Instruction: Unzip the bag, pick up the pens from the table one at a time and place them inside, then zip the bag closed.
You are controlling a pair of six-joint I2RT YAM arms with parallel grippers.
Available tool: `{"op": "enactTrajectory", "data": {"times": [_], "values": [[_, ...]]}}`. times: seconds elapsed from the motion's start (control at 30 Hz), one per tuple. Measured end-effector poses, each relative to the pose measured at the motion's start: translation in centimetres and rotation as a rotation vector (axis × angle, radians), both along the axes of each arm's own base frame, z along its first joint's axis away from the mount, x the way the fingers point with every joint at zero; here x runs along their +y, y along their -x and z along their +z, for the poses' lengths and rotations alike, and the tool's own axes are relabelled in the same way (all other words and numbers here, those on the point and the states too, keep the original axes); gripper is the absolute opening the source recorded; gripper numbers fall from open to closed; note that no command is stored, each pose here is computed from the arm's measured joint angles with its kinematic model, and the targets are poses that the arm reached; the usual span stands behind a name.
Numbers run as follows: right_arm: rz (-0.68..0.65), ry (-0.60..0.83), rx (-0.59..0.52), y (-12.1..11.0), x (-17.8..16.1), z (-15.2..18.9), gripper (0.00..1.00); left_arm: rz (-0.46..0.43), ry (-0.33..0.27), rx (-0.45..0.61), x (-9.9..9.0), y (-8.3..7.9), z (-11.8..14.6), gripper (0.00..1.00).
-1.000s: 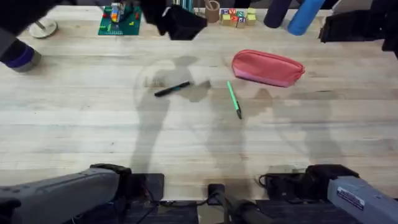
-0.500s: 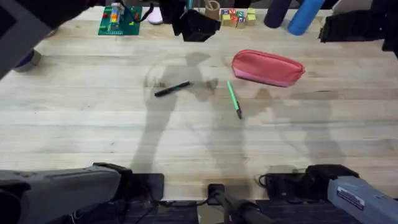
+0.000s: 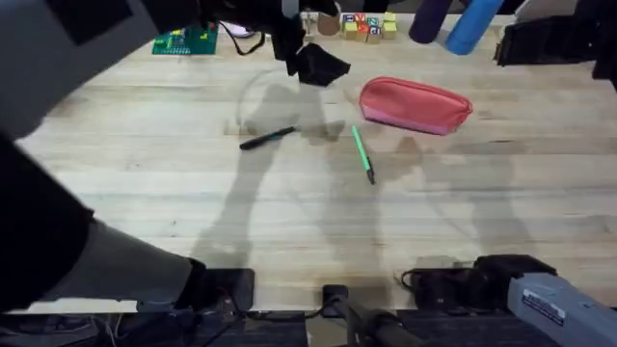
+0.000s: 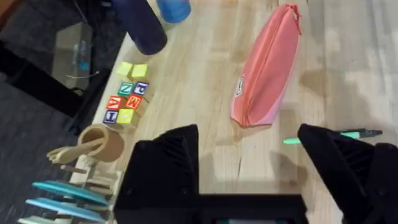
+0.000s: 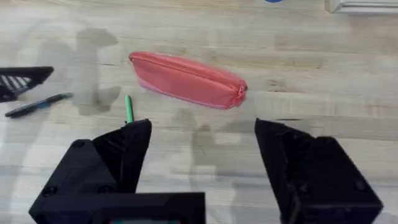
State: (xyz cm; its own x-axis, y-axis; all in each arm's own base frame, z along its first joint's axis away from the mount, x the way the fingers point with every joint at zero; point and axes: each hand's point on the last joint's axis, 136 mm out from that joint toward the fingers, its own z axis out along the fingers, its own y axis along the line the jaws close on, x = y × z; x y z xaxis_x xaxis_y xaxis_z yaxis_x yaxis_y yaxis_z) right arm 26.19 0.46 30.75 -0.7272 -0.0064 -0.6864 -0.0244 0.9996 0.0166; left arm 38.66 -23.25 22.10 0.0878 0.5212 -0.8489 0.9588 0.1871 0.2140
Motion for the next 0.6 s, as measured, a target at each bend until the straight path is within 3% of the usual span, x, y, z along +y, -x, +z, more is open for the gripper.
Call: {"op": "enactTrajectory", "data": {"times": [0.6], "values": [[0.0,0.0,0.0,0.0,0.0,0.0,0.996,-0.108,0.014,0.008,-4.8,-0.5,-4.3,0.993]]}}
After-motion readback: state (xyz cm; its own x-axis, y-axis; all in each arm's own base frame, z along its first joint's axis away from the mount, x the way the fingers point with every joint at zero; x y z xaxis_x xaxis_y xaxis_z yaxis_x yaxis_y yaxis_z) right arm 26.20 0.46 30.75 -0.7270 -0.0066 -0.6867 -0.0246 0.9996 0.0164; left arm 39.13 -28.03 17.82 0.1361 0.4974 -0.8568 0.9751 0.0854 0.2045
